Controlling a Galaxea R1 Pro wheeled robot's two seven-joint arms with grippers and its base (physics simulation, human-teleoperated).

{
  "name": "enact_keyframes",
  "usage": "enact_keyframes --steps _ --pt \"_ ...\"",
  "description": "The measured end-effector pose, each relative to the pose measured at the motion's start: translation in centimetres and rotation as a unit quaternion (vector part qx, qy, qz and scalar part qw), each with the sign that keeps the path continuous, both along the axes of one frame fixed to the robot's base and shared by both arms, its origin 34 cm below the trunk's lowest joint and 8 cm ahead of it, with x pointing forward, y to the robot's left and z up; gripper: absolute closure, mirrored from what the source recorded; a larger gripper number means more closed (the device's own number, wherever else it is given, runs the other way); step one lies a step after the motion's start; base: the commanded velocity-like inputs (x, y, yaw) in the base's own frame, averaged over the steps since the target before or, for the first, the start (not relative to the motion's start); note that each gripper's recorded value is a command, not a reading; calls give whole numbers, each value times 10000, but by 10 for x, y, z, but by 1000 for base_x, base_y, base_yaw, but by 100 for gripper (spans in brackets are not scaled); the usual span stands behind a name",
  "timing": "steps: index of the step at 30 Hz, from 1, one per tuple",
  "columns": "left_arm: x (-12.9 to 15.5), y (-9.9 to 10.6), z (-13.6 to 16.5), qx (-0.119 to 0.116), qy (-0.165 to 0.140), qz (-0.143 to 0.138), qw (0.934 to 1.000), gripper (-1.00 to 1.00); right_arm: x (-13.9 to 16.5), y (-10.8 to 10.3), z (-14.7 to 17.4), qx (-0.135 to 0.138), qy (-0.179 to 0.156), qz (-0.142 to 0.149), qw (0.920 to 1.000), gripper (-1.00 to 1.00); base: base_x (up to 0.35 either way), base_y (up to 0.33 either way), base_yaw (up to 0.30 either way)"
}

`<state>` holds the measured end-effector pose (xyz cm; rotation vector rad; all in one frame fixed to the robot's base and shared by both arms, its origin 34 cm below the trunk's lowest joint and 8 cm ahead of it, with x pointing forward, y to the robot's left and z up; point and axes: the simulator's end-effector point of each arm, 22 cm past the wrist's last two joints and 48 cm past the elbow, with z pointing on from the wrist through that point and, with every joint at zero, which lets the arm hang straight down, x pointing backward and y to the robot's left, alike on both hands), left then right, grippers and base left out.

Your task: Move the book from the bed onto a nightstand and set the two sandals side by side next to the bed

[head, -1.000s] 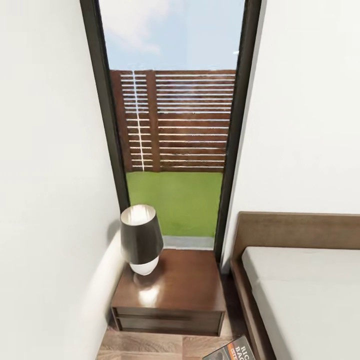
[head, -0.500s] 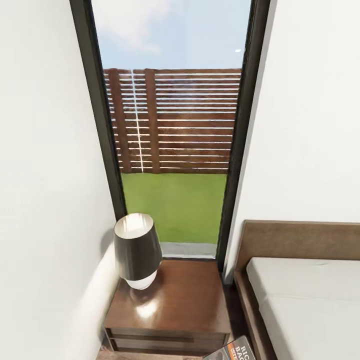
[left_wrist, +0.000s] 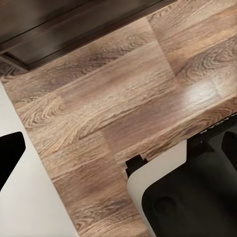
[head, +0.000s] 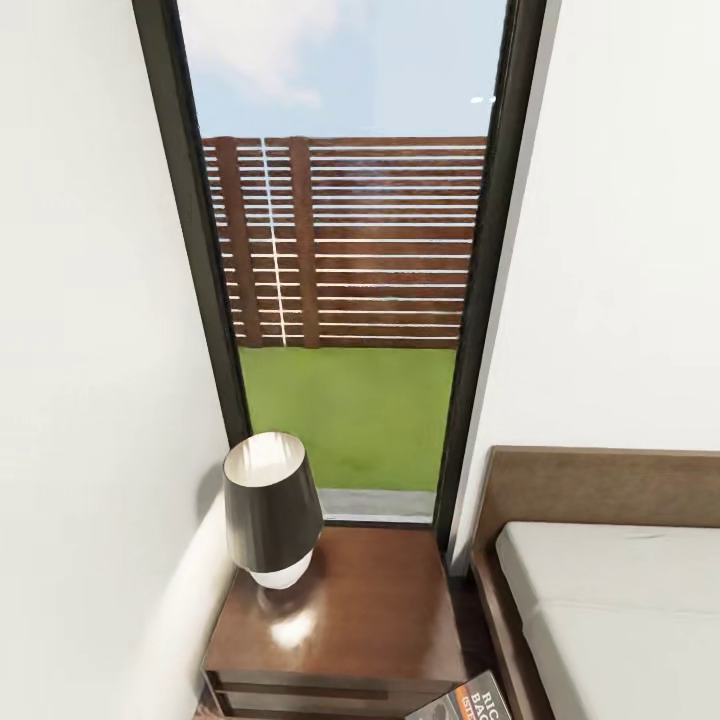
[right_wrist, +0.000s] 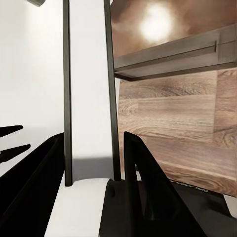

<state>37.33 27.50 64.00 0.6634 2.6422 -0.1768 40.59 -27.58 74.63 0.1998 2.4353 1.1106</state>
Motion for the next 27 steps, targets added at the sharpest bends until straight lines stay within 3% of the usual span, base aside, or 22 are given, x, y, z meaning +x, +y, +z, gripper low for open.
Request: enact_keyframes --steps 7,27 --pt "0 0 0 0 -2 -1 10000 -100 0 0 0 5 -3 5 10000 100 66 0 0" --pt "0 0 0 2 -3 1 10000 -100 0 0 1 13 -9 3 10000 100 262 0 0"
